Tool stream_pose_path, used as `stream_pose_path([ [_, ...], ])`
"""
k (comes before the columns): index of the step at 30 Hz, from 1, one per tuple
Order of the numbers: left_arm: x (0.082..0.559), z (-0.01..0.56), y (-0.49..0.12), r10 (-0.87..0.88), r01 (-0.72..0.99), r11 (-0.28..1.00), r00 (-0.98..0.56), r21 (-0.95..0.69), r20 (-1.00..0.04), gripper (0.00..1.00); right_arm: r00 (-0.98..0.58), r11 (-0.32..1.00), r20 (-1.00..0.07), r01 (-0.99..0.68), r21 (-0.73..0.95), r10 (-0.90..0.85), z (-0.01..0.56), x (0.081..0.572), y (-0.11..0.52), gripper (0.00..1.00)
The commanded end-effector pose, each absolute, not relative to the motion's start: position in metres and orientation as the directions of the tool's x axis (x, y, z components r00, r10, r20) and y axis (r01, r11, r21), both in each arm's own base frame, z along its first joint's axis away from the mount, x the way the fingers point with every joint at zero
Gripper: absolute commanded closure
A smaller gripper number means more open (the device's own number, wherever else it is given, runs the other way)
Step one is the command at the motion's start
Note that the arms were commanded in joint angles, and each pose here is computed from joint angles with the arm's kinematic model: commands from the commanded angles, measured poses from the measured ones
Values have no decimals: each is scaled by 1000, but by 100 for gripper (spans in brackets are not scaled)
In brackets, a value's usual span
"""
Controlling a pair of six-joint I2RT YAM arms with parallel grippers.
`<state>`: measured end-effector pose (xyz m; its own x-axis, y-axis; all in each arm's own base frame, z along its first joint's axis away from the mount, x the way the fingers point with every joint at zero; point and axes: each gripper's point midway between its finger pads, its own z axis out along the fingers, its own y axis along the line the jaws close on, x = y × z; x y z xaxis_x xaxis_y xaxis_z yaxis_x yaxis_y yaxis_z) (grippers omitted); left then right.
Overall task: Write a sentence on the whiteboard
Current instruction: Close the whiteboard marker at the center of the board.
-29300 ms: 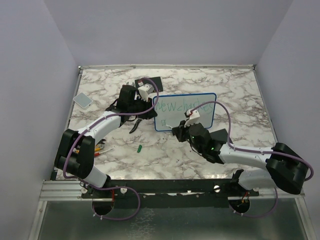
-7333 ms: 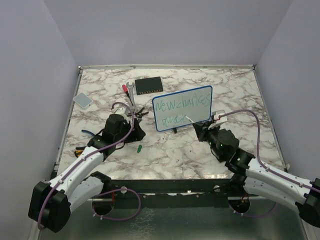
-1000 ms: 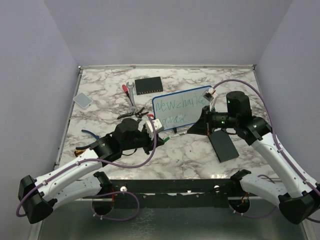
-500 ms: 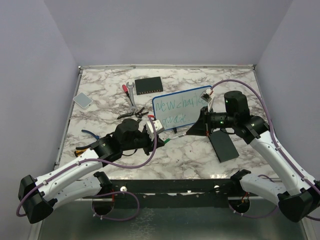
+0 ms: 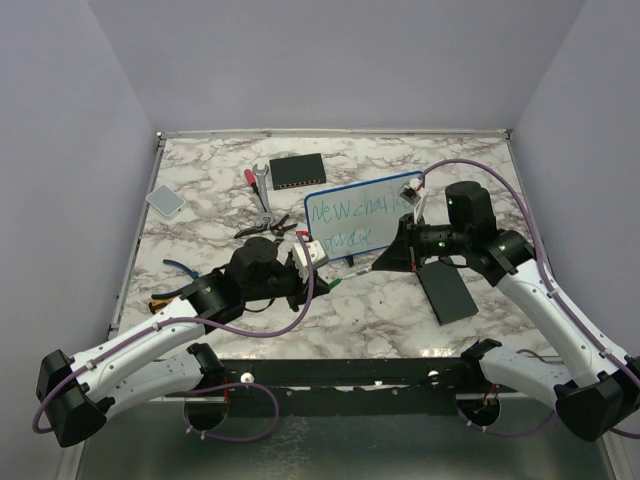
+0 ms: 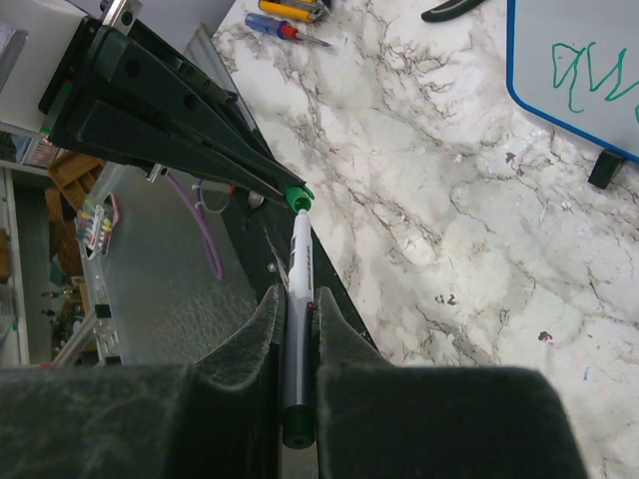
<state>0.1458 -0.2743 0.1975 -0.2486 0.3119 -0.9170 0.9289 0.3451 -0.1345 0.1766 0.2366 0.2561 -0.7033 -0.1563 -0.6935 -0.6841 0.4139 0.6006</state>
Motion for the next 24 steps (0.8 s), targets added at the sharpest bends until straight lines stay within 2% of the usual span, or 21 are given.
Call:
stream_pose_path([
  [1,139,199,-277,308,942,306,-235,-138,-922,100,-710,397,-683,-684,612,-171,250,174,237,99],
  [24,135,201,-279,301,949,280,-231,-146,-925,100,-726,314,-651,-685,657,-222,246,161,242,99],
])
